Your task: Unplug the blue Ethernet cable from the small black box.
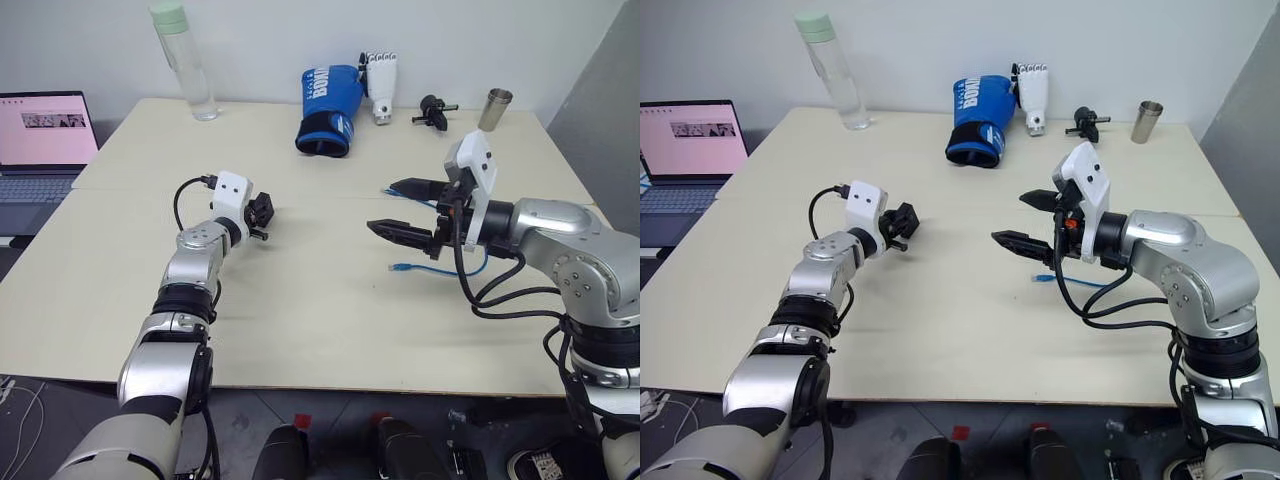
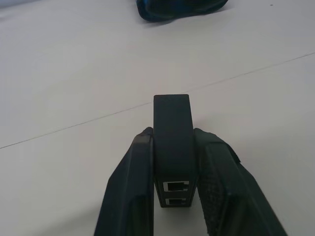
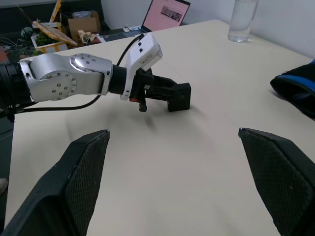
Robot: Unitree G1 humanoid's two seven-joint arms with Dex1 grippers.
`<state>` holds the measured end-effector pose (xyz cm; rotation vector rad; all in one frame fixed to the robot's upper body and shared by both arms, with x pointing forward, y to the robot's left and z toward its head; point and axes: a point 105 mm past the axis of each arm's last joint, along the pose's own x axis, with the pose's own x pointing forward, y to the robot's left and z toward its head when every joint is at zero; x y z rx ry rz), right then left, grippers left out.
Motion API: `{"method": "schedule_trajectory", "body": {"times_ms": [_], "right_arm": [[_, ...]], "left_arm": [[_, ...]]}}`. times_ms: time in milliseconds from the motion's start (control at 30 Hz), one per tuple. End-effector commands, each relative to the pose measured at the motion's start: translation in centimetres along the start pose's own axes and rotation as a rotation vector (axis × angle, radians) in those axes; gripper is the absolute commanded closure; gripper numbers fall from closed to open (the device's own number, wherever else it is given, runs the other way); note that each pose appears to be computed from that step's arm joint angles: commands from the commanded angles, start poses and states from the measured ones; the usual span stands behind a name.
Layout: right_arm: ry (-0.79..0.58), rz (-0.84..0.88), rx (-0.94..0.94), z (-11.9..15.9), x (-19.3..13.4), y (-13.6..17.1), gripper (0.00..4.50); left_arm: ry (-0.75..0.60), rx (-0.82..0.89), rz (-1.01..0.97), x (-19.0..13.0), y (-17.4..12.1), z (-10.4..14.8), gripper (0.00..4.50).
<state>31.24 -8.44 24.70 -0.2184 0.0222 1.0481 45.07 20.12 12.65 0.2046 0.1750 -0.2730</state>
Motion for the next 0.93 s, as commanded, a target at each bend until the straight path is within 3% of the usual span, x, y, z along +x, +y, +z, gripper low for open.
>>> {"method": "schedule_trajectory", "body": {"times_ms": [33,367,533,667,767,933], "right_arm": [[-0.032,-0.018,-0.036,0.9,-0.4,0.1,0.00],[-0.027,-0.013,-0.030,0.8,-0.7,0.3,0.00],[0.010,-0.004,-0.047,0.8,-1.7,0.3,0.00],[0.061,0.014,-0.039,0.5,-3.0,0.5,0.00],[0.106,0.013,-0.011,-0.1,-4.5,0.3,0.00],[0.199,-0.045,0.035,-2.4,-7.2,-0.3,0.00]], "left_arm": [[-0.041,0.011,0.016,0.1,0.5,1.4,2.26],[-0.083,0.057,-0.023,-1.3,1.9,5.1,0.03],[0.021,0.197,-0.125,-4.7,3.9,7.2,0.03],[0.065,0.291,-0.353,-8.1,2.5,7.8,0.03],[0.099,0.359,-0.492,-11.2,2.4,7.1,0.03],[0.166,0.321,-0.594,-14.8,4.3,4.6,0.03]]}}
